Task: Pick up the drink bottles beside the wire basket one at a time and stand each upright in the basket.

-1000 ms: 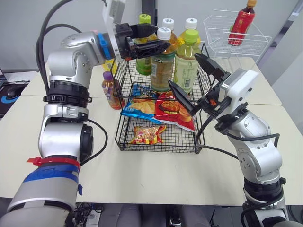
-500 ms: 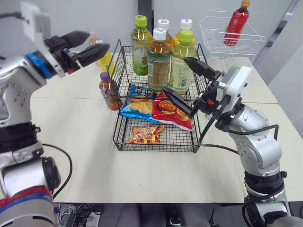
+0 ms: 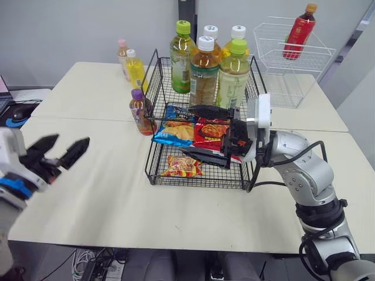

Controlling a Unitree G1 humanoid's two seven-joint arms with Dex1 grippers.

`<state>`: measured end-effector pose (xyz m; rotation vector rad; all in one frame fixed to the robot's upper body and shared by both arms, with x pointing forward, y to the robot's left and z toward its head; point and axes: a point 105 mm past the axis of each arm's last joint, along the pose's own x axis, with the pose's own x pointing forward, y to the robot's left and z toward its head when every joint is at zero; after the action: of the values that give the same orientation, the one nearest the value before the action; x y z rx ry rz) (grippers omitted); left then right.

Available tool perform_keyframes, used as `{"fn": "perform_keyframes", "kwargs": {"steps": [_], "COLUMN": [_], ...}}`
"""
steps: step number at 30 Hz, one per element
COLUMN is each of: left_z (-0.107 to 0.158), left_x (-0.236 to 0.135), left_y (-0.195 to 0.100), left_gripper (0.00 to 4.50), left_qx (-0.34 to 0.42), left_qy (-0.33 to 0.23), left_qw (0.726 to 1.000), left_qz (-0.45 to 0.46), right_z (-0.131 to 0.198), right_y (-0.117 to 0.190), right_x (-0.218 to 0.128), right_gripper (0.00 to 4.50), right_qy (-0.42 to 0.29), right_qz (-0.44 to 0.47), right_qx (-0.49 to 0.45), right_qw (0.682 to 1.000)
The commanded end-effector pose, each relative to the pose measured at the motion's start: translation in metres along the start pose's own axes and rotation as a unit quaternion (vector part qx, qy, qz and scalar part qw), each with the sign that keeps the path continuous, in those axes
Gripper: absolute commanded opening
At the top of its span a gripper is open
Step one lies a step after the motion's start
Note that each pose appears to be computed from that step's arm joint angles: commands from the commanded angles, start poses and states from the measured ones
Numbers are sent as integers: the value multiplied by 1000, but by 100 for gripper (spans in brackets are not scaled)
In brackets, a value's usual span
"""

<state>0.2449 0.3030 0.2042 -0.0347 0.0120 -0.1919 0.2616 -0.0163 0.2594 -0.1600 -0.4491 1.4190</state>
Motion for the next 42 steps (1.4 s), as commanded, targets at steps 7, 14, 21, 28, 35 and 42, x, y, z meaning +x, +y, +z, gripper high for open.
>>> {"fn": "perform_keyframes", "kwargs": {"steps": [7, 14, 21, 28, 35, 42], "left_z": [21, 27, 27, 32, 43, 35], "left_x": [13, 84, 151, 193, 212, 215], "left_y": [-13, -27, -37, -50, -51, -48], "left_gripper": [447, 447, 447, 447, 447, 327], "left_qx": [23, 41, 67, 84, 93, 103], "left_qy": [-42, -63, -71, -78, -87, -59], "left_qw": [999, 997, 994, 991, 988, 988], "left_qz": [-3, -30, -45, -69, -85, -99], "right_z": [6, 8, 10, 11, 11, 11], "right_y": [-7, -14, -19, -18, -17, -16], "right_x": [1, -1, -7, -13, -16, -16], "right_gripper": [450, 450, 450, 450, 450, 450], "right_qy": [0, 9, 21, 29, 35, 36], "right_qz": [-11, -61, -107, -130, -137, -137], "right_qx": [-31, -57, -72, -77, -78, -78], "right_qw": [999, 997, 991, 988, 987, 987]}}
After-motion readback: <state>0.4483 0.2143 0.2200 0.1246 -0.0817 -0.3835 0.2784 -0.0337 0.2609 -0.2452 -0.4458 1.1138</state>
